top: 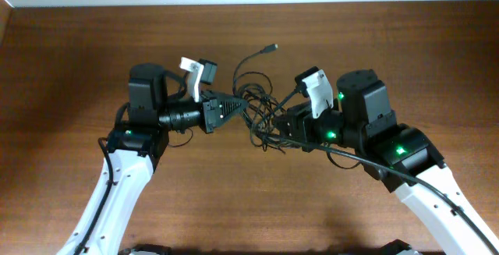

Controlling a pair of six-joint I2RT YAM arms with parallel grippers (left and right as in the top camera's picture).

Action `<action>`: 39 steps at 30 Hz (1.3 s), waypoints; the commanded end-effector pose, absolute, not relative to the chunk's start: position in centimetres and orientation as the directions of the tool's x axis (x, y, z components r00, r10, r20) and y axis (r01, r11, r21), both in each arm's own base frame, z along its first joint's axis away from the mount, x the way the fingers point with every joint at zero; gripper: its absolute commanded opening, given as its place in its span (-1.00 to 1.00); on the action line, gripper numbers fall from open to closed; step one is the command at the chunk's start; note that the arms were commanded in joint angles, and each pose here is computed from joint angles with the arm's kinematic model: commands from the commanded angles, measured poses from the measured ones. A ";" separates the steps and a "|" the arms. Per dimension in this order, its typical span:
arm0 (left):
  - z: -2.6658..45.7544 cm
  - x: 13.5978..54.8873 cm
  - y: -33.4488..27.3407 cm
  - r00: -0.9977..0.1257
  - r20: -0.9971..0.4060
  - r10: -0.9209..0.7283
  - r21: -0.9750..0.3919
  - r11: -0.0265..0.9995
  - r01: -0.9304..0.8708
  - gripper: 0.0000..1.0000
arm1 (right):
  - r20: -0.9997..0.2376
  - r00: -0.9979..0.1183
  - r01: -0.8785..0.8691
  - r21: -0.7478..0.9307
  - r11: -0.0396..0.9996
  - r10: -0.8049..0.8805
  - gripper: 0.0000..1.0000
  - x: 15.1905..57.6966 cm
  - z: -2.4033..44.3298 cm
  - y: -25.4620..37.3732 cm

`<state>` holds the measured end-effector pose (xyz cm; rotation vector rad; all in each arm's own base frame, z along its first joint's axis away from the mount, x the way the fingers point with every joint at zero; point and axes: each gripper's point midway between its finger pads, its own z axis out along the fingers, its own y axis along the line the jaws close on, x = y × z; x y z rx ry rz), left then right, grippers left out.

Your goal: Untangle cables

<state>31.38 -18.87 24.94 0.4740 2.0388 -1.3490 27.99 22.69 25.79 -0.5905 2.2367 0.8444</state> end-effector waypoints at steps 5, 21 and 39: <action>27.8 26.8 -20.3 -0.672 -0.739 0.049 -0.666 0.101 0.739 -1.00 | -0.739 -0.669 -0.409 0.279 0.869 -0.078 -0.92 31.8 25.2 19.1; 21.8 36.5 -15.2 -0.769 -0.519 -0.373 -0.726 0.667 0.167 -1.00 | -0.796 -0.592 -0.745 0.480 0.464 -0.126 -0.92 24.3 31.9 24.8; 24.8 27.4 -28.7 -0.691 -0.719 0.069 -0.619 0.387 0.683 -1.00 | -0.806 -0.588 -0.497 0.302 0.814 -0.060 -0.79 31.2 29.0 20.2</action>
